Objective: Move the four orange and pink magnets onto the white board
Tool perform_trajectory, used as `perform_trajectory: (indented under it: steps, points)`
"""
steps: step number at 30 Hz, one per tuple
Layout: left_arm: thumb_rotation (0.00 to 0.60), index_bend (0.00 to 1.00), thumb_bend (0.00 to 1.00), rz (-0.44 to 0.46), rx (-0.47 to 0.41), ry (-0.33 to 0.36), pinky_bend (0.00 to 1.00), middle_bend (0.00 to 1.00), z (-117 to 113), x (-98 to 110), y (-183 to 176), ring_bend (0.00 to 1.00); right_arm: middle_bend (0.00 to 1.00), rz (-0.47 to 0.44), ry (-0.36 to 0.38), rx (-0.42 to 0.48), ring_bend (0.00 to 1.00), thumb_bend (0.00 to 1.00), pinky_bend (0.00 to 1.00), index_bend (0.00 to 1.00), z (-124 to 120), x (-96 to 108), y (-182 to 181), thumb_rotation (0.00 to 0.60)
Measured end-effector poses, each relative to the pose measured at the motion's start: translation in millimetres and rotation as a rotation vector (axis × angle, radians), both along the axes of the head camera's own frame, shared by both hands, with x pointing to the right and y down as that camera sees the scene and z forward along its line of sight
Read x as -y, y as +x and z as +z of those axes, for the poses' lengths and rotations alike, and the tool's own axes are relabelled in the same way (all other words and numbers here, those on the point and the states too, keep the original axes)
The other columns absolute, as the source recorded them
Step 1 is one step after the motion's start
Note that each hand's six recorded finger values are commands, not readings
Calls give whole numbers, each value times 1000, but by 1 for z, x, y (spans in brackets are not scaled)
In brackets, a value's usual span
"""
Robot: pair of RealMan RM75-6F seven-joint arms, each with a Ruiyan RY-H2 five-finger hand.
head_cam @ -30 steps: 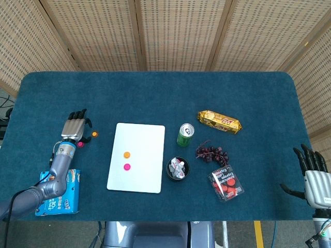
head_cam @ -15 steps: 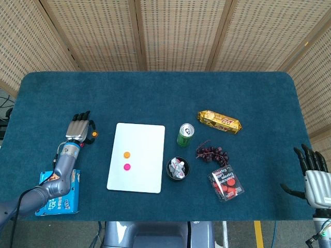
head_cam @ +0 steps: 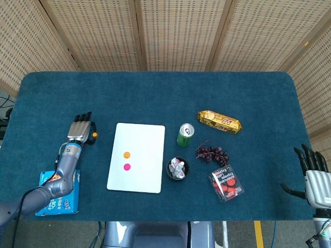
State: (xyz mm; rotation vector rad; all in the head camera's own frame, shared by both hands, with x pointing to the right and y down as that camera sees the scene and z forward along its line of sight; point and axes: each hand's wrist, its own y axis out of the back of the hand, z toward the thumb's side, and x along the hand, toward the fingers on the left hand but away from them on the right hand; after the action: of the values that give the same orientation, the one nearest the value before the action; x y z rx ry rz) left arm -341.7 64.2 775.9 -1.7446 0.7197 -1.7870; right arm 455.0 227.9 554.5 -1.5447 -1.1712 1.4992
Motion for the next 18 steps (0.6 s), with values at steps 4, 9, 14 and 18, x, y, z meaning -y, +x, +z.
perform_trajectory:
  steps: [4,9,14,18]
  points:
    - [600,573,347,-1,-16,7,0,0,-5,1,2,0,0,1,-1,2,0,58,0,0,0,0,0,600]
    - [600,573,345,19,-72,10,0,0,-16,-1,18,0,0,2,-3,6,0,55,0,0,0,0,0,600]
    - [600,573,341,91,-187,-7,0,0,-33,-18,61,0,0,0,-4,7,0,61,0,0,0,0,-1,600]
    - [600,573,338,177,-285,-37,0,0,-50,-40,107,0,0,0,-4,8,0,65,0,0,0,0,0,600]
